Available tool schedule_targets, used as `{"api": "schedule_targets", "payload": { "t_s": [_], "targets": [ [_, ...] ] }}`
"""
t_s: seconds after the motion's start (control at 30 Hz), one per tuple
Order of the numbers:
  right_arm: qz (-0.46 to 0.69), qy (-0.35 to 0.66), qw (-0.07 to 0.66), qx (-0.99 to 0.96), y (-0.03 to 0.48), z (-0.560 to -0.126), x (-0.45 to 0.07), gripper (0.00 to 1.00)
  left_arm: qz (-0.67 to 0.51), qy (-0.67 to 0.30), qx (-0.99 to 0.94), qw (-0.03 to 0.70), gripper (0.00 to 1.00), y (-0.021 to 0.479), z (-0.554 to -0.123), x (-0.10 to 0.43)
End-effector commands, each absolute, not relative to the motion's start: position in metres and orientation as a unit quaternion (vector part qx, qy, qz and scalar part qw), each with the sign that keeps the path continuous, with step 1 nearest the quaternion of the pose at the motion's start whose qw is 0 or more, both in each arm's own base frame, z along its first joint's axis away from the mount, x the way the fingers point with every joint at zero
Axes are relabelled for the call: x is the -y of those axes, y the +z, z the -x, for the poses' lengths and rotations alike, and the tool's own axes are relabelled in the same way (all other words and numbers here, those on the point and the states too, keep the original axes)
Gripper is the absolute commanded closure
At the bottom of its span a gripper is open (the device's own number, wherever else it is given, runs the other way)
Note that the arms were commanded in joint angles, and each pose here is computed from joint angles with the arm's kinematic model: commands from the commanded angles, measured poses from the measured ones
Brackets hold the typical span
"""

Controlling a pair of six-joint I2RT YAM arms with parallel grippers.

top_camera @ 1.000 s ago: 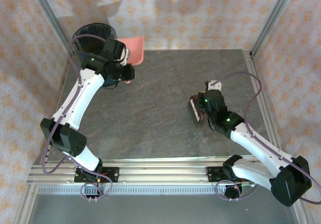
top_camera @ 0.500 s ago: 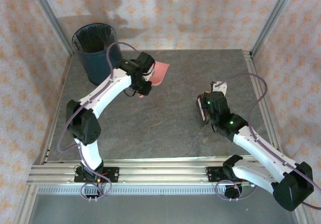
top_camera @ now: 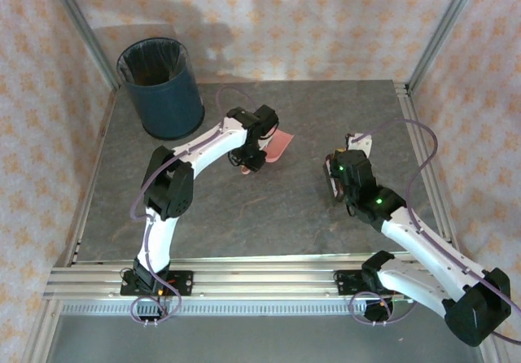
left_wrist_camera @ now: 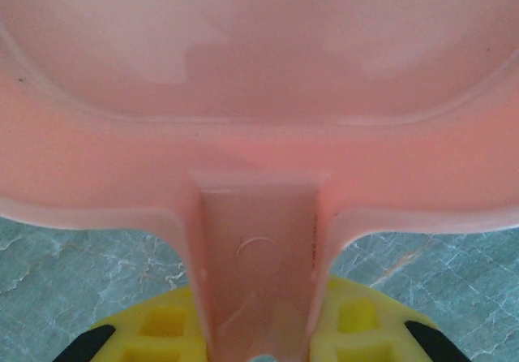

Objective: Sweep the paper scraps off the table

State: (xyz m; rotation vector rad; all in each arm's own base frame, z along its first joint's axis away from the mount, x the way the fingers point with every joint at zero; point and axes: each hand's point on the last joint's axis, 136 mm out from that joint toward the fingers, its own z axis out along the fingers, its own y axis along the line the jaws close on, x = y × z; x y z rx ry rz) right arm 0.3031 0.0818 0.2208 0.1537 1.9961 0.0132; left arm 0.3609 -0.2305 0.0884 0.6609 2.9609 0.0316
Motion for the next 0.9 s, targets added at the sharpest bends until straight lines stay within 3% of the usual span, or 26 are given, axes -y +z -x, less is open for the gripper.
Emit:
{"api": "schedule_targets", "payload": {
  "t_s": [0.0, 0.87],
  "targets": [
    [-0.078, -0.005, 0.551, -0.831, 0.227, -0.302, -0.073, 1.00, -0.234, 0.016, -0.971, 0.042, 1.00, 0.090, -0.358, 0.234],
    [-0.079, -0.003, 0.549, -0.832, 0.224, -0.302, -0.074, 1.00, -0.259, 0.013, -0.966, -0.028, 1.00, 0.032, -0.347, 0.248]
  ]
}}
